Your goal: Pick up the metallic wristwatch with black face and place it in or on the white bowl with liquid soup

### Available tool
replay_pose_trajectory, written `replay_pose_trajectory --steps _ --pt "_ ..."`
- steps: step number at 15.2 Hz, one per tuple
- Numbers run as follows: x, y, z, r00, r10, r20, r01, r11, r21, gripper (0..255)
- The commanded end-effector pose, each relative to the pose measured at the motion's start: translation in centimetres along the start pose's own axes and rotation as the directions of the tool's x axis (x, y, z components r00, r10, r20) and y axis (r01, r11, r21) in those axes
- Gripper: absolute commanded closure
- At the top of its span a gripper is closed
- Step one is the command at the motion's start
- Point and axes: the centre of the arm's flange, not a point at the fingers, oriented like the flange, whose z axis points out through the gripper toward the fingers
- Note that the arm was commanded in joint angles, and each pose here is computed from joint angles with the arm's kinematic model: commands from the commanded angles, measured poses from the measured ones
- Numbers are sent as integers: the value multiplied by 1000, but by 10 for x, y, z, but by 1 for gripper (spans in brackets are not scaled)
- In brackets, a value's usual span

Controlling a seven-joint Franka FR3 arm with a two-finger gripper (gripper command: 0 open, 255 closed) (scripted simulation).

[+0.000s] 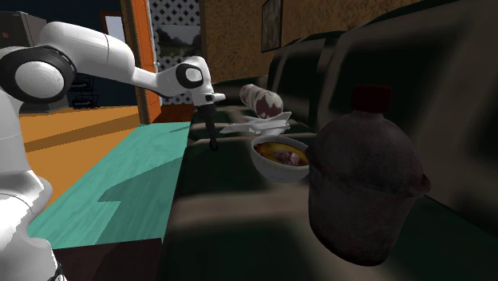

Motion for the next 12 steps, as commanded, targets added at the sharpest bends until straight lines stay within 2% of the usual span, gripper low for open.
replay_pose_trajectory --steps 1,8,9,12 --pt "0 1 9 1000 0 0 0 1000 0 0" --pt "0 1 9 1000 0 0 0 1000 0 0" --pt "0 1 9 1000 0 0 0 1000 0 255" --pt "0 1 9 1000 0 0 0 1000 0 255"
